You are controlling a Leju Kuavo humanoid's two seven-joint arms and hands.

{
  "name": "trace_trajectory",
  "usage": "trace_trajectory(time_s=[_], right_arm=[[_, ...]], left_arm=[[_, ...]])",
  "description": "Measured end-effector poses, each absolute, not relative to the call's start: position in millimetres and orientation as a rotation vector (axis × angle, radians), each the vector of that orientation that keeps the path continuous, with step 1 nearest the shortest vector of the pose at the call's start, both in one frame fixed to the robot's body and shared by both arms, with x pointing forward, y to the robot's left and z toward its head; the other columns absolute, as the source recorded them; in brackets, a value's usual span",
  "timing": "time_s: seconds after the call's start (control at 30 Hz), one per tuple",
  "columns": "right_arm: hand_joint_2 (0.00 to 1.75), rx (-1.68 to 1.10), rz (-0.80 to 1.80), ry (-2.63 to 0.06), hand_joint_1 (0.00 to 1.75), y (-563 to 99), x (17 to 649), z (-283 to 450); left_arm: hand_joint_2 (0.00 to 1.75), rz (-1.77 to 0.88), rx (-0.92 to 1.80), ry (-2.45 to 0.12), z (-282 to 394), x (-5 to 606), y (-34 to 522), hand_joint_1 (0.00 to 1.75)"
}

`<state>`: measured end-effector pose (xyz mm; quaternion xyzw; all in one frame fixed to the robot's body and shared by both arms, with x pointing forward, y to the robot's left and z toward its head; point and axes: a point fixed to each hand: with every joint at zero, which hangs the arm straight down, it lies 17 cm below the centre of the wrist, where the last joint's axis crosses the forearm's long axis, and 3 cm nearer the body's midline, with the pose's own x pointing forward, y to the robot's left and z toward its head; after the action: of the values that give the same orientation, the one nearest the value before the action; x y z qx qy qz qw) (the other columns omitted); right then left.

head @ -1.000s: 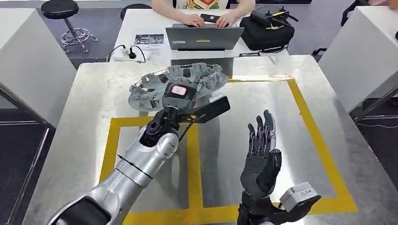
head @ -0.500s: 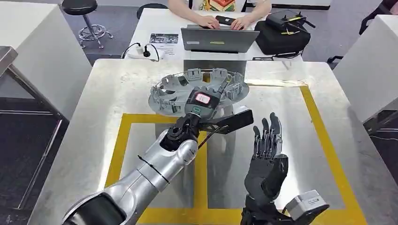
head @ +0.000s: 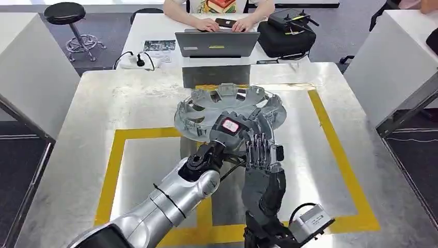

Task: Take the parts from the cabinet and place them on the table.

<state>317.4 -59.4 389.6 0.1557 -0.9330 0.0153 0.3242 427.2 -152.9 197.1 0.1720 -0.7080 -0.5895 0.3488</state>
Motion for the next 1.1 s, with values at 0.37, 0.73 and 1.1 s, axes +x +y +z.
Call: trace_trajectory(time_s=[0.37,0.73,1.1], right_arm=[[0.0,0.537,0.051,-2.435,0.0,-46.6,308.6,395.3],[0.0,0.6,0.049,-2.441,0.0,-36.8,303.7,404.7],[0.0,0.614,0.056,-2.43,0.0,-33.2,303.3,402.6]], left_arm=[[1.75,-1.639,0.366,-1.841,170.3,389.4,-174.0,1.75],[1.75,-1.599,0.281,-1.873,169.5,376.6,-181.6,1.75],[1.75,-1.604,0.259,-1.88,168.1,371.0,-184.6,1.75]])
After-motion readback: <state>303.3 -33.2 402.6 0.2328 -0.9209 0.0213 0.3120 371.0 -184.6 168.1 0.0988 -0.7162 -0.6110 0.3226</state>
